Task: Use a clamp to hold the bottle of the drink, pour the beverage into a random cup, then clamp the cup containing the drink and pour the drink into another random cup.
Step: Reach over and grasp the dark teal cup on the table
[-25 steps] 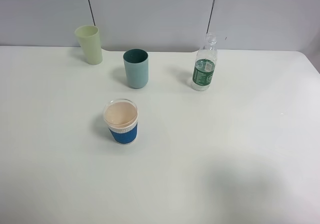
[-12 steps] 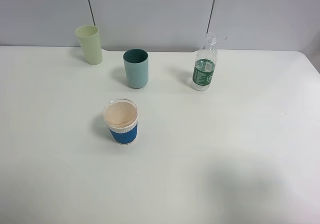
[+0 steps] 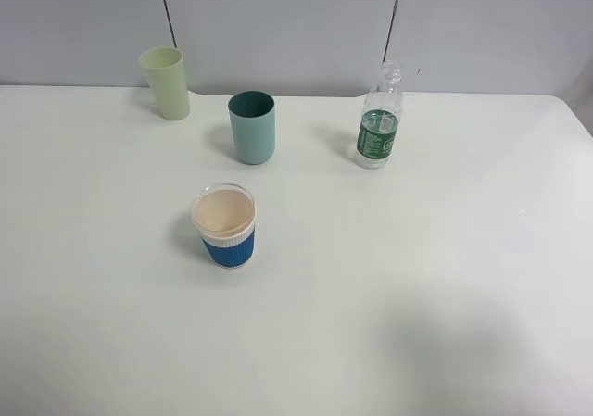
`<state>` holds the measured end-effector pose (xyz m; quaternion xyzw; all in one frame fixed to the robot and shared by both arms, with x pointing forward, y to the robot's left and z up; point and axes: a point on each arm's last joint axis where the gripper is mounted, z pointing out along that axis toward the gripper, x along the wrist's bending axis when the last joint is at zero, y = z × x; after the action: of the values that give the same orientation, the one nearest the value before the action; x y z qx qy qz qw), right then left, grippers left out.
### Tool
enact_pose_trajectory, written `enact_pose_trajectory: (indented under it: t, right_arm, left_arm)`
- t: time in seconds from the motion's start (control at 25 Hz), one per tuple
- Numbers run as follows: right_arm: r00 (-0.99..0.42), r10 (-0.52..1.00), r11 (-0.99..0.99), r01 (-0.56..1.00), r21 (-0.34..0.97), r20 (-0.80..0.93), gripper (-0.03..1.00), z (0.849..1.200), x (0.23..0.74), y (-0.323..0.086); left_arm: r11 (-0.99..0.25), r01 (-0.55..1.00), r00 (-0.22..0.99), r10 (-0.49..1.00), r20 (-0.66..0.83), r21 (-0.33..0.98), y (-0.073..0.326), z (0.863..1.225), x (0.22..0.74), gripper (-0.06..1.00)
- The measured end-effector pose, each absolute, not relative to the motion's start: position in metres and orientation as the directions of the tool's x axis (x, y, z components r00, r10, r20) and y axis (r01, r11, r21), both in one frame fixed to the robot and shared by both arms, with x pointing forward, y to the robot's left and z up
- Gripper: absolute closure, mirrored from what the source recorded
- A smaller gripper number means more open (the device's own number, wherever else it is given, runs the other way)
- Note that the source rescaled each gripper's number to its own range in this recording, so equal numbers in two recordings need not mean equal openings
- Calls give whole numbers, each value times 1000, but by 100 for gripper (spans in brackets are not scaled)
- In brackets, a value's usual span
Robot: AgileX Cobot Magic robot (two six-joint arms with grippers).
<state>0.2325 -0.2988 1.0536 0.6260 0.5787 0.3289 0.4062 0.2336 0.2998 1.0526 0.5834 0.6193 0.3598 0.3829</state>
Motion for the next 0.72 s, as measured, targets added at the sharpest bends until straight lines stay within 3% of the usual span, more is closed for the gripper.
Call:
enact_pose_trajectory:
  t: [0.72]
  right_arm:
    - [114, 992, 0, 457, 889, -58, 15, 1054, 233, -299]
  left_arm:
    - [52, 447, -19, 999, -49, 893, 299, 1053, 234, -6]
